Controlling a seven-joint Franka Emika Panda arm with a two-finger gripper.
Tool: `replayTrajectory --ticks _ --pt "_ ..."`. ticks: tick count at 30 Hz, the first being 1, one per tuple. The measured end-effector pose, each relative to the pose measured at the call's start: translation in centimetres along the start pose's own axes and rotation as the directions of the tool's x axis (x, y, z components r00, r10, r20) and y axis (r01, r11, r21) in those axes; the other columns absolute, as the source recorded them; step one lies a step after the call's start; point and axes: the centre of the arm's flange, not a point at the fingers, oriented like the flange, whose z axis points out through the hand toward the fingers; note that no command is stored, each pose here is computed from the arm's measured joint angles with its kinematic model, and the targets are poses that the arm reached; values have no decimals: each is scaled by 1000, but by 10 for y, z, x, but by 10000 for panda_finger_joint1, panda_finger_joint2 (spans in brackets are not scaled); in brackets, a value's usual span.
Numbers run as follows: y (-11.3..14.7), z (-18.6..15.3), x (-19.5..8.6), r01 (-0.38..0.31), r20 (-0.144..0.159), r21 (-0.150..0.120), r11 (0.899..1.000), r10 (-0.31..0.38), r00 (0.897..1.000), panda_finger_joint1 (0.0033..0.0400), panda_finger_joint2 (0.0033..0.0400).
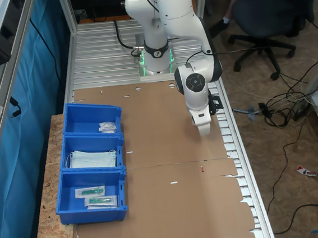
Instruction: Pick and place sorting task of medical equipment.
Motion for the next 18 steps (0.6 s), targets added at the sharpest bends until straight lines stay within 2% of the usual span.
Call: replayTrajectory --ticks 5,9,13,18 --pt "1 -6 2 2 -6 -11 1000 -2 1000 59 59" --pt "4 -18 4 3 -19 -34 999 -4 1000 59 59" --pt "11 -38 6 -1 -39 -72 997 -2 999 59 59" --pt "20 -73 8 -12 -76 -136 991 1 997 59 59"
